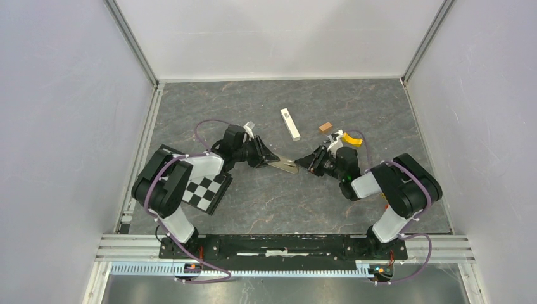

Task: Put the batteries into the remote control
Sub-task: Remove the battery cover from the remote control, then pick up the battery from the center of the board.

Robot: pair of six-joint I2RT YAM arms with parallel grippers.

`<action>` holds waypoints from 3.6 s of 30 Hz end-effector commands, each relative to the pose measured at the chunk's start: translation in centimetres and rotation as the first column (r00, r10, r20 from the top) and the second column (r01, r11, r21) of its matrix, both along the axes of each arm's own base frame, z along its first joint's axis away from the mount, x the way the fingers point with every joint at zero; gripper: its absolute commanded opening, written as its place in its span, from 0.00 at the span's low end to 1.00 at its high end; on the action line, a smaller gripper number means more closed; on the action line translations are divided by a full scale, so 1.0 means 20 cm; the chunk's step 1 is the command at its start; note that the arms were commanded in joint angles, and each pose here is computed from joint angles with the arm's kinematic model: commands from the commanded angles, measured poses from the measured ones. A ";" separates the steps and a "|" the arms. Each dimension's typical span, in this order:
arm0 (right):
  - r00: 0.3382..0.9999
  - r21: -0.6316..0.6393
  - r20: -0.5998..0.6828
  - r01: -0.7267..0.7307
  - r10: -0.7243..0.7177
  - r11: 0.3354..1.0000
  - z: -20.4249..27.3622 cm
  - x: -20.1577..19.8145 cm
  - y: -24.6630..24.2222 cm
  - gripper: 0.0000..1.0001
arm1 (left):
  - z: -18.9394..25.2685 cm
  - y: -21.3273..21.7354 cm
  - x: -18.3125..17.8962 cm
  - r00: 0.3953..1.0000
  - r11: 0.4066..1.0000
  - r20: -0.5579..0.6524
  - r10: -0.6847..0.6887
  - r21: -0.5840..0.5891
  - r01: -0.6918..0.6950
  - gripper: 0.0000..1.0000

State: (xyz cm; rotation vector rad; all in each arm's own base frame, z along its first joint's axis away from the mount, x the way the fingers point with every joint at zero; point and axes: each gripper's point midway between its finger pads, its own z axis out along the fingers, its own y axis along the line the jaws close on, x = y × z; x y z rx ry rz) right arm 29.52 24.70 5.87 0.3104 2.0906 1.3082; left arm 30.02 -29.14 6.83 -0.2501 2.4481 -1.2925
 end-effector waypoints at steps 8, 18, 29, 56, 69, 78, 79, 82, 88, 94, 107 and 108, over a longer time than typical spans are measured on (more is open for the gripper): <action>0.985 -0.143 0.173 0.042 -0.017 0.989 0.15 0.18 -0.07 0.32 | -0.07 0.09 -0.10 0.997 0.963 -0.023 -0.068 0.259 0.072 0.02; 0.992 -0.350 0.016 0.127 -0.129 0.928 -0.08 0.19 -0.27 0.38 | -0.02 0.28 0.01 0.996 0.877 0.076 -0.043 0.480 0.002 0.02; 0.931 -0.284 0.324 -0.071 0.166 0.956 0.29 0.18 -0.10 0.70 | 0.26 0.27 0.01 0.945 0.877 0.197 -0.261 0.457 0.147 0.02; 0.196 -0.512 0.661 -0.587 0.724 0.627 0.84 -0.40 0.49 0.78 | 1.11 0.20 -0.53 0.314 0.689 0.663 -0.680 0.432 0.582 0.02; 0.238 -0.438 0.680 -0.627 0.693 0.645 0.91 -0.43 0.52 0.06 | 1.21 0.17 -0.50 0.382 0.767 0.709 -0.592 0.351 0.537 0.42; 0.386 -0.192 0.788 -0.585 0.479 0.788 1.15 -0.41 0.50 0.02 | 1.37 0.11 -0.40 0.528 0.921 0.803 -0.276 0.064 0.383 0.76; 0.398 -0.172 0.790 -0.587 0.467 0.791 1.17 -0.41 0.49 0.02 | 1.39 0.11 -0.39 0.539 0.928 0.806 -0.246 0.035 0.372 0.76; 0.424 -0.127 0.793 -0.587 0.437 0.800 1.20 -0.40 0.48 0.01 | 1.40 0.09 -0.37 0.578 0.932 0.797 -0.175 -0.055 0.358 0.75; 0.456 -0.071 0.788 -0.600 0.414 0.797 1.24 -0.40 0.47 0.01 | 1.40 0.08 -0.32 0.631 0.929 0.773 -0.071 -0.179 0.324 0.58; 0.470 -0.053 0.774 -0.620 0.425 0.783 1.23 -0.40 0.46 0.02 | 1.44 0.11 -0.27 0.642 0.926 0.766 0.006 -0.248 0.286 0.64; 0.506 -0.053 0.736 -0.618 0.449 0.784 1.17 -0.36 0.46 0.13 | 1.38 0.08 -0.24 0.649 0.923 0.760 -0.025 -0.232 0.307 0.02; 0.516 -0.048 0.736 -0.605 0.438 0.795 1.17 -0.35 0.45 0.23 | 1.37 0.08 -0.24 0.644 0.927 0.765 -0.030 -0.220 0.304 0.02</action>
